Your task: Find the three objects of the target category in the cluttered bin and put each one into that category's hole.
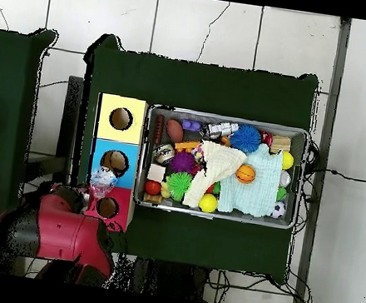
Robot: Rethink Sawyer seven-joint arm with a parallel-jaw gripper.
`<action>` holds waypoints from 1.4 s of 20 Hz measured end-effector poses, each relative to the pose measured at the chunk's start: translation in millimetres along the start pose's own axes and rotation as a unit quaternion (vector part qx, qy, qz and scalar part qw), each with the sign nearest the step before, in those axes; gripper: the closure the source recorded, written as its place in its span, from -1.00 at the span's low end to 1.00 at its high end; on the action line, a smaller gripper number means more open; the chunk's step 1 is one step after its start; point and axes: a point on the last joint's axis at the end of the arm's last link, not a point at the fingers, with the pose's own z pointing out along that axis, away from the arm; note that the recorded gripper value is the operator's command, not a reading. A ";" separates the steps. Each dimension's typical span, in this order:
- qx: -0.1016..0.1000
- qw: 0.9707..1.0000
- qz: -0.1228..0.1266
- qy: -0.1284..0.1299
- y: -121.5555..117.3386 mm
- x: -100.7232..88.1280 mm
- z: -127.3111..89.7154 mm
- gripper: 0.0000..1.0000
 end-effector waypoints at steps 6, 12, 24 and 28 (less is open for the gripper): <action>0.011 1.000 0.005 -0.002 -10.6 -0.4 -1.5 1.00; 0.018 1.000 0.010 -0.003 -19.1 -0.4 -2.6 1.00; 0.027 0.999 0.015 0.019 -28.5 10.3 15.6 1.00; 0.027 0.999 0.020 0.026 -32.9 10.4 22.5 1.00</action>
